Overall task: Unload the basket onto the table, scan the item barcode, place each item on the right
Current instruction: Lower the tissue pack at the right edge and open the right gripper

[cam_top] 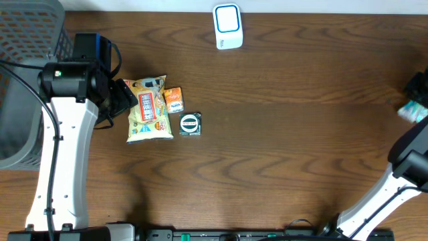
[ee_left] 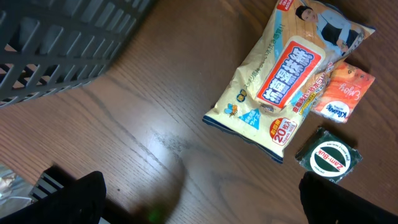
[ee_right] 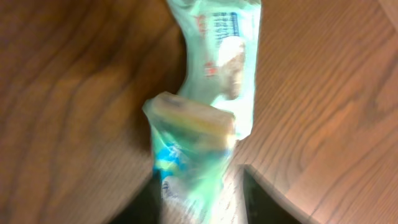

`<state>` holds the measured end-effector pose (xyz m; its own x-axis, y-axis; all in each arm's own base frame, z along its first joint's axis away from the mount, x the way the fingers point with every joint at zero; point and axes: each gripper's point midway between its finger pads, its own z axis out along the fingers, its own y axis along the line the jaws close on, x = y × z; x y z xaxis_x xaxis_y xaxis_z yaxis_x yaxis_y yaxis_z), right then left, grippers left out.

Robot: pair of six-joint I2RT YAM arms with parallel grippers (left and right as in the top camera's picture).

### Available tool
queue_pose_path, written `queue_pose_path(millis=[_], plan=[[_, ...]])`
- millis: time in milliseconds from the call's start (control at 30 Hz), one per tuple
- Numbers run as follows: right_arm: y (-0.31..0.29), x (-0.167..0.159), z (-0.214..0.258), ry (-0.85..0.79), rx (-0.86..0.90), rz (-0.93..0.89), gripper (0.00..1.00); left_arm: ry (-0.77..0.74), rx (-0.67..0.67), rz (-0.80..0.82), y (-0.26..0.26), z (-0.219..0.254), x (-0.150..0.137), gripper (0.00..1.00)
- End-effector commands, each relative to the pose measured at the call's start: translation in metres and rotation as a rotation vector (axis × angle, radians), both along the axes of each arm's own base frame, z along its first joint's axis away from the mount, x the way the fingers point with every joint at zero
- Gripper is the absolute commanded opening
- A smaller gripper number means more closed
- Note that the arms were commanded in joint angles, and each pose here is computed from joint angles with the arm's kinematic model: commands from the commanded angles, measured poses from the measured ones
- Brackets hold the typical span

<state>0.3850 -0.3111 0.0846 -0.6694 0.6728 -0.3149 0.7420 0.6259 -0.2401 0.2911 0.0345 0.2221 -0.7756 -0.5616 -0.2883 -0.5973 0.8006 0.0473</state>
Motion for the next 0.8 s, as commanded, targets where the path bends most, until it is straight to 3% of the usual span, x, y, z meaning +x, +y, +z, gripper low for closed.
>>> queue_pose_path(millis=[0, 67, 200, 400, 533, 633, 733, 767], plan=[[0.002, 0.005, -0.003, -0.037, 0.047, 0.019, 0.56, 0.003, 0.008, 0.01, 0.003, 0.0, -0.001, 0.98], [0.007, 0.011, -0.003, -0.062, 0.082, 0.049, 0.63, 0.003, 0.008, 0.01, 0.003, 0.0, -0.001, 0.98], [0.024, 0.028, 0.003, -0.126, 0.141, 0.095, 0.66, 0.003, 0.008, 0.01, 0.003, 0.0, -0.001, 0.98], [0.086, 0.074, 0.018, -0.244, 0.286, 0.259, 0.66, 0.003, 0.008, 0.01, 0.003, 0.0, -0.001, 0.98], [0.141, 0.089, 0.018, -0.266, 0.412, 0.354, 0.59, 0.003, 0.008, 0.01, 0.003, 0.0, -0.001, 0.98], [0.168, 0.077, 0.012, -0.167, 0.441, 0.411, 0.41, 0.003, 0.008, 0.01, 0.003, 0.0, -0.001, 0.98], [0.17, 0.046, 0.004, 0.011, 0.387, 0.409, 0.07, 0.003, 0.008, 0.01, 0.003, 0.0, -0.001, 0.98], [0.169, 0.036, 0.003, 0.063, 0.373, 0.4, 0.02, 0.003, 0.008, 0.01, 0.003, 0.0, -0.001, 0.98]])
